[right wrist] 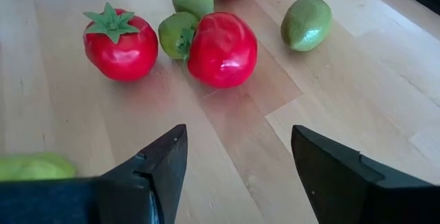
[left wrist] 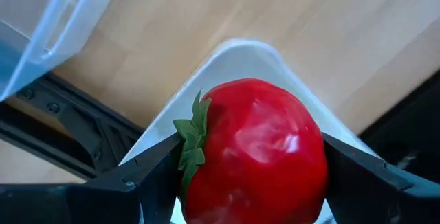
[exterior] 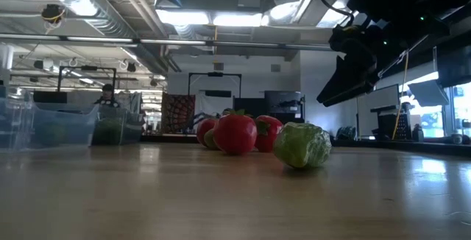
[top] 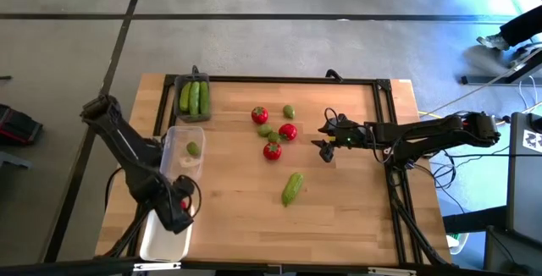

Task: Sort produce into baskets
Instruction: Put the tomato into the white bin, then put the cucumber into the black bin

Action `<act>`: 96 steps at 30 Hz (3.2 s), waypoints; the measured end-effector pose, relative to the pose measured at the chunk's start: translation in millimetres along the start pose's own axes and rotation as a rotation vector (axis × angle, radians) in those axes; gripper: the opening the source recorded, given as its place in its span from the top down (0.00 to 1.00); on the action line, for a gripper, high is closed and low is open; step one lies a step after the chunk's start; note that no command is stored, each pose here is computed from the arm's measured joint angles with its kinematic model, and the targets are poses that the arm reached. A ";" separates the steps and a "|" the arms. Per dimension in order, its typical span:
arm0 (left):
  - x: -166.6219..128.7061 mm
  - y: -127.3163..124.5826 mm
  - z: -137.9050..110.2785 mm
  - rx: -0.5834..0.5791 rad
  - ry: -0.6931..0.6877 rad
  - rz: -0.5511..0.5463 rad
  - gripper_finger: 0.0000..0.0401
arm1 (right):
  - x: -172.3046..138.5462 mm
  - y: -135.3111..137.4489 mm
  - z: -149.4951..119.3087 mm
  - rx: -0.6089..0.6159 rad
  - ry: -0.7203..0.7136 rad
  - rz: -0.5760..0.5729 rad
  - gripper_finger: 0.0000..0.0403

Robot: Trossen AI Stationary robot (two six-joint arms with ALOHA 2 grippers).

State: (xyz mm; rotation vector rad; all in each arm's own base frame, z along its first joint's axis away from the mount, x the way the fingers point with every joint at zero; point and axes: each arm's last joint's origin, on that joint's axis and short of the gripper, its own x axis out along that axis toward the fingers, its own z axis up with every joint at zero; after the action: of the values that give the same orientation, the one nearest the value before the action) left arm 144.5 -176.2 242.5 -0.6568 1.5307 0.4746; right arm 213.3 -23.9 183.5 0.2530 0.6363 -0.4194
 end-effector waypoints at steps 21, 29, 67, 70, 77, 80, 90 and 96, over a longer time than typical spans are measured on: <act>40.9 -16.5 -1.4 0.192 -0.008 0.190 0.29 | 0.0 1.0 0.0 -0.009 0.007 0.032 0.40; 40.2 -15.7 -0.4 0.197 -0.006 0.195 0.21 | -0.1 1.9 0.0 -0.008 0.014 0.062 0.40; -36.3 2.3 30.6 0.165 -0.246 -0.095 0.02 | -0.1 1.9 0.2 0.008 0.012 0.061 0.40; -40.3 5.0 38.6 0.196 -0.297 -0.094 0.02 | 0.0 1.9 0.2 0.008 0.012 0.060 0.40; -46.6 1.3 63.6 0.256 -0.382 -0.157 0.02 | 0.0 1.9 0.1 0.008 0.012 0.060 0.40; -49.0 -0.9 73.4 0.282 -0.415 -0.186 0.02 | -0.1 1.9 0.2 0.008 0.012 0.061 0.40; -56.5 -5.7 99.0 0.367 -0.548 -0.245 0.02 | -0.1 1.6 -0.8 0.005 0.022 0.057 0.40; -57.7 -3.4 107.7 0.383 -0.607 -0.209 0.02 | -0.1 2.0 -0.9 -0.017 0.026 0.073 0.40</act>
State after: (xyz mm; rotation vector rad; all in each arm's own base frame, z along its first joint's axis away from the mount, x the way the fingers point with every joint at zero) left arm 227.3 -101.3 292.1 -0.3225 0.9265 0.1831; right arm 213.7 -21.7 183.0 0.2646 0.6538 -0.3411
